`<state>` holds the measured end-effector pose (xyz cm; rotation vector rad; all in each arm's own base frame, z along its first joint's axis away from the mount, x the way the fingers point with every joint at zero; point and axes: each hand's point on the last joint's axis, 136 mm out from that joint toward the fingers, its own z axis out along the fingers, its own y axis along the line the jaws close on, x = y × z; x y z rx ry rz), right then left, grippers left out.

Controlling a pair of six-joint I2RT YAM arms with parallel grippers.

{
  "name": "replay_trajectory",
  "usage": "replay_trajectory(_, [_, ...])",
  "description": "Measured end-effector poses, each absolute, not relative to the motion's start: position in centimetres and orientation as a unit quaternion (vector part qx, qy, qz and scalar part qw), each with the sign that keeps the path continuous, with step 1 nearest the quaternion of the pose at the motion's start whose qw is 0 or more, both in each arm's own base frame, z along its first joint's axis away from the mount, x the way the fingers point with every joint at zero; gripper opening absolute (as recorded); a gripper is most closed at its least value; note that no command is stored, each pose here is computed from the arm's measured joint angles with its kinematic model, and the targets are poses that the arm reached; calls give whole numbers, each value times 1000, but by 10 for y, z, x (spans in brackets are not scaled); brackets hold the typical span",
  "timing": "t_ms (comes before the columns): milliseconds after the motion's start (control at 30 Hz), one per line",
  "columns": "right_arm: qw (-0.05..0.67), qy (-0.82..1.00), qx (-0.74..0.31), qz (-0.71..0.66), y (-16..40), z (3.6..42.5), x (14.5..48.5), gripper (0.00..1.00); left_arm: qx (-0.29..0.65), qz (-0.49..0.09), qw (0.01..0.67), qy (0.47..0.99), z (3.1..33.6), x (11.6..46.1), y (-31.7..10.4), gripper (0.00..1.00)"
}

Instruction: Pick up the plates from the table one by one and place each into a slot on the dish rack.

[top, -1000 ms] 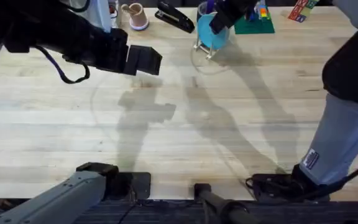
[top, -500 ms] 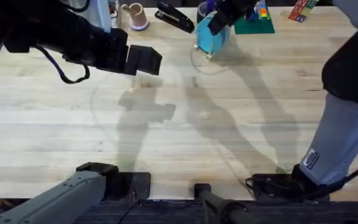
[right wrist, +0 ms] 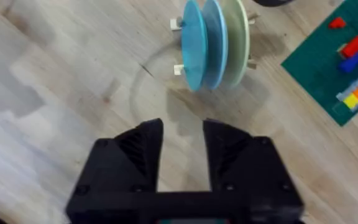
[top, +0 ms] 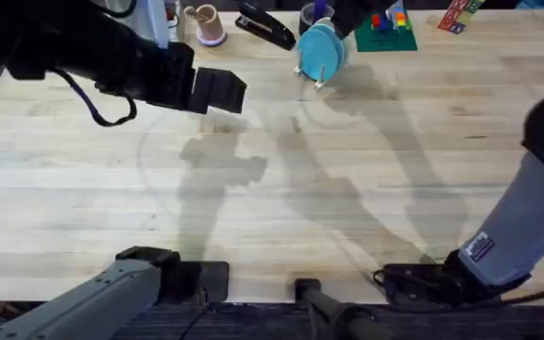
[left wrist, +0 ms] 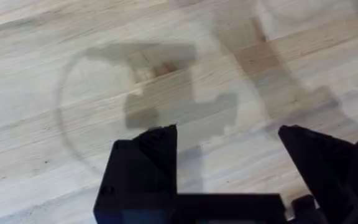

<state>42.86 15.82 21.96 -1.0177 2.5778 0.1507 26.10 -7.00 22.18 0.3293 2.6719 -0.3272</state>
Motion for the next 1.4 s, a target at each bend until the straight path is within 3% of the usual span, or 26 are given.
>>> replay_trajectory(100, [200, 910, -360, 52, 156, 238, 422, 600, 119, -118, 214, 962, 222, 261, -70, 995])
replay_trajectory(200, [226, 904, -359, 50, 154, 261, 414, 959, 119, -118, 214, 962, 222, 261, -70, 995])
replay_trajectory(233, [234, 902, -359, 49, 152, 268, 411, 985, 119, -118, 214, 962, 222, 261, -70, 995])
replay_trajectory(500, [267, 898, -349, 31, 131, 295, 362, 992, 119, -118, 214, 962, 222, 261, -70, 995])
replay_trajectory(733, [232, 917, -321, 36, 110, 273, 299, 995, 118, -118, 210, 963, 221, 260, -70, 995])
replay_trajectory(1067, [175, 934, -307, 48, 104, 233, 244, 995, 118, -118, 205, 964, 220, 257, -70, 995])
replay_trajectory(1400, [172, 934, -308, 50, 108, 232, 240, 993, 117, -118, 199, 966, 219, 255, -69, 995])
